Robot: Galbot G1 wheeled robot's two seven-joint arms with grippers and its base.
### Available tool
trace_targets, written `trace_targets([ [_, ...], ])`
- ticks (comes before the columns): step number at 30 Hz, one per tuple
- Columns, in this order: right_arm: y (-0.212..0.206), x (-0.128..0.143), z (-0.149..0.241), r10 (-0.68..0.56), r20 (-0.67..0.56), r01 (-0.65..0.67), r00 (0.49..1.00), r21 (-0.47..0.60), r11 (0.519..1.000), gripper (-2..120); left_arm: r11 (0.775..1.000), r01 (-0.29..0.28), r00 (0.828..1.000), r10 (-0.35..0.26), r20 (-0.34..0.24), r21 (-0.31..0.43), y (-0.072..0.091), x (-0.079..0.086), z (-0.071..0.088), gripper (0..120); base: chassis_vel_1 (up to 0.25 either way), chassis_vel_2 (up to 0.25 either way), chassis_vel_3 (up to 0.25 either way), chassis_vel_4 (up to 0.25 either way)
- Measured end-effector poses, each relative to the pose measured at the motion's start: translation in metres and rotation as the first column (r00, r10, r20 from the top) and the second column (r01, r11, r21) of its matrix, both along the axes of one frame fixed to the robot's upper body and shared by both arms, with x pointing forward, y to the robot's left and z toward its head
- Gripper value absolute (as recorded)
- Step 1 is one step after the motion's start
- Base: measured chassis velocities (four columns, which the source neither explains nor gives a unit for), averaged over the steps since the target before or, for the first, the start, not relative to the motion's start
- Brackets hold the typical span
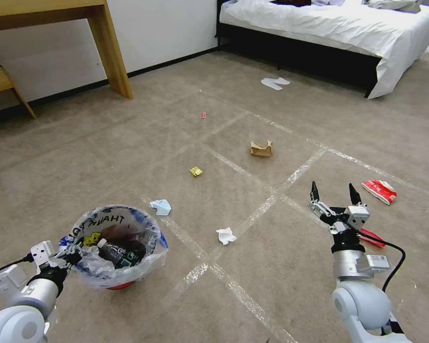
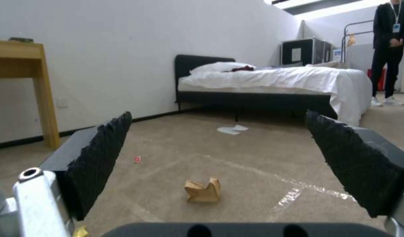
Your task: Pick up the trash bin and place the garbage on the floor into it.
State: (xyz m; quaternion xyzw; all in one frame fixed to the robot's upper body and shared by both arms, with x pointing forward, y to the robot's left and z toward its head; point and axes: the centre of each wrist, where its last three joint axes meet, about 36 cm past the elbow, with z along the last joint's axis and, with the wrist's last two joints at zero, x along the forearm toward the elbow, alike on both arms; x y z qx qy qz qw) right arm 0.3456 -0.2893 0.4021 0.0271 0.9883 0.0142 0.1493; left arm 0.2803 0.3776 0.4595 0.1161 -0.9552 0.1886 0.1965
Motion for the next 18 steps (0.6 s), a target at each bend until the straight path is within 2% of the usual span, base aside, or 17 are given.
trace_targets([
  [18, -0.0015, 0.0042, -0.0011, 0.013, -0.001, -0.013, 1.000, -0.010, 1.000, 100, 1.000, -0.006, 1.000, 0.006, -0.012, 0.003, 0.0019, -0.0026, 0.0062, 5, -0.003, 0.003, 0.003, -0.002],
])
